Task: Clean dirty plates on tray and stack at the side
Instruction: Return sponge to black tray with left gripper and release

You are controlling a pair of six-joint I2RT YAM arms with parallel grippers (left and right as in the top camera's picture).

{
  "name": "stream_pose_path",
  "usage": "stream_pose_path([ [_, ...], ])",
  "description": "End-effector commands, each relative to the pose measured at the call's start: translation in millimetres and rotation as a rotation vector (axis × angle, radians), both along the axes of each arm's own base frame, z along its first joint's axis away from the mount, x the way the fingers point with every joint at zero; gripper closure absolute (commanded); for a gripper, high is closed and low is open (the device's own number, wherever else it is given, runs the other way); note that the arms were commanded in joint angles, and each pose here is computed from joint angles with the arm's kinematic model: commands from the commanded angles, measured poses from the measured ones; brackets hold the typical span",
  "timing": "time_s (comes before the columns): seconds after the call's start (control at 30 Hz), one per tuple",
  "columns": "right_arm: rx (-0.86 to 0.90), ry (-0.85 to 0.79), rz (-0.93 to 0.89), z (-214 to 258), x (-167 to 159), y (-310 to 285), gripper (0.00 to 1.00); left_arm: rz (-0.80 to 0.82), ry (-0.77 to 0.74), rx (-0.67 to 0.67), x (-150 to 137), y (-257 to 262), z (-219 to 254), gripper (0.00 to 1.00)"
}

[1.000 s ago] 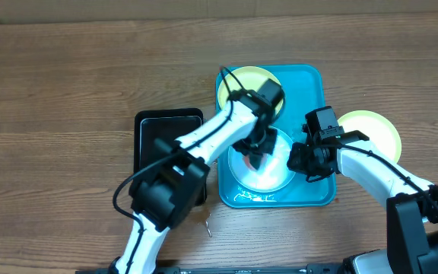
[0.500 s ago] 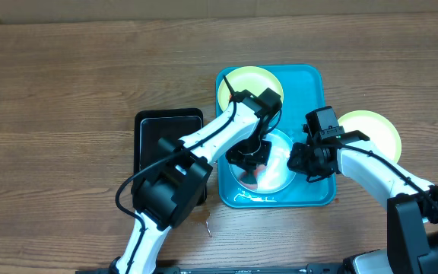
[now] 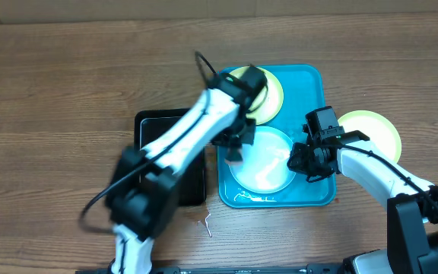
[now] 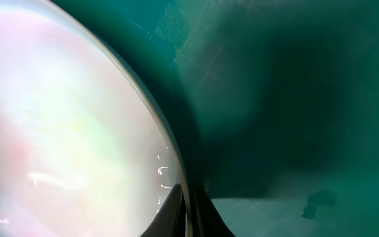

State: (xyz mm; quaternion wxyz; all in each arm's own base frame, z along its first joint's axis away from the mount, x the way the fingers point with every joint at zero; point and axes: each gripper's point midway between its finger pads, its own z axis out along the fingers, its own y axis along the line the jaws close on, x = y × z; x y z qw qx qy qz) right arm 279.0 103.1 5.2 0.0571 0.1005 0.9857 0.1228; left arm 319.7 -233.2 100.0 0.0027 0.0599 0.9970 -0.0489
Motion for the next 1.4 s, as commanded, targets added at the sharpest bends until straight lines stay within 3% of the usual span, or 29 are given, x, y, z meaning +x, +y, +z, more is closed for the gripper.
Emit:
stream_pose_path([
  [0.0,-0.049,0.003,-0.011,-4.7,-1.4,-8.9,0.96,0.082,-0.193,-0.063,15.1,28.2,80.6,0.96],
  [0.13,-0.049,0.003,-0.01,-4.7,-1.5,-8.9,0.96,0.19,-0.267,0.071,20.6,90.7,103.9,0.96],
  [0.3,-0.049,0.002,-0.01,-4.6,-1.2,-8.8,0.95,0.27,-0.208,0.2,19.9,137.8,74.9,0.96],
  [0.57,-0.049,0.005,-0.01,-4.8,-2.0,-9.0,0.95,0.292,-0.035,0.166,-1.4,140.7,-30.8,0.93],
  [0.77,-0.049,0.005,-0.01,-4.8,-2.0,-9.0,0.96,0.295,-0.025,0.165,-3.1,140.7,-51.0,0.87],
  [0.8,-0.05,0.005,-0.01,-4.8,-1.9,-9.1,0.96,0.295,-0.03,0.163,-1.9,140.3,-49.7,0.82],
  [0.93,-0.05,0.003,-0.007,-4.7,-1.6,-9.0,0.95,0.295,-0.024,0.165,-0.9,141.4,-37.6,0.44],
  [1.1,-0.075,-0.007,0.022,11.6,4.1,-11.3,0.96,0.333,-0.049,0.153,8.1,152.5,-1.5,0.37],
  [1.27,-0.087,-0.088,0.076,69.2,23.0,-2.3,0.96,0.41,-0.125,0.122,20.1,182.3,54.9,0.23],
  [1.3,-0.085,-0.112,0.107,84.7,26.8,3.9,0.96,0.433,-0.141,0.117,21.7,189.4,65.6,0.08],
  [1.33,-0.083,-0.132,0.137,98.0,29.6,10.2,0.96,0.455,-0.157,0.112,23.0,196.6,76.1,0.0],
  [1.37,-0.082,-0.149,0.165,110.3,32.0,17.1,0.96,0.482,-0.175,0.106,24.2,205.3,87.5,0.0],
])
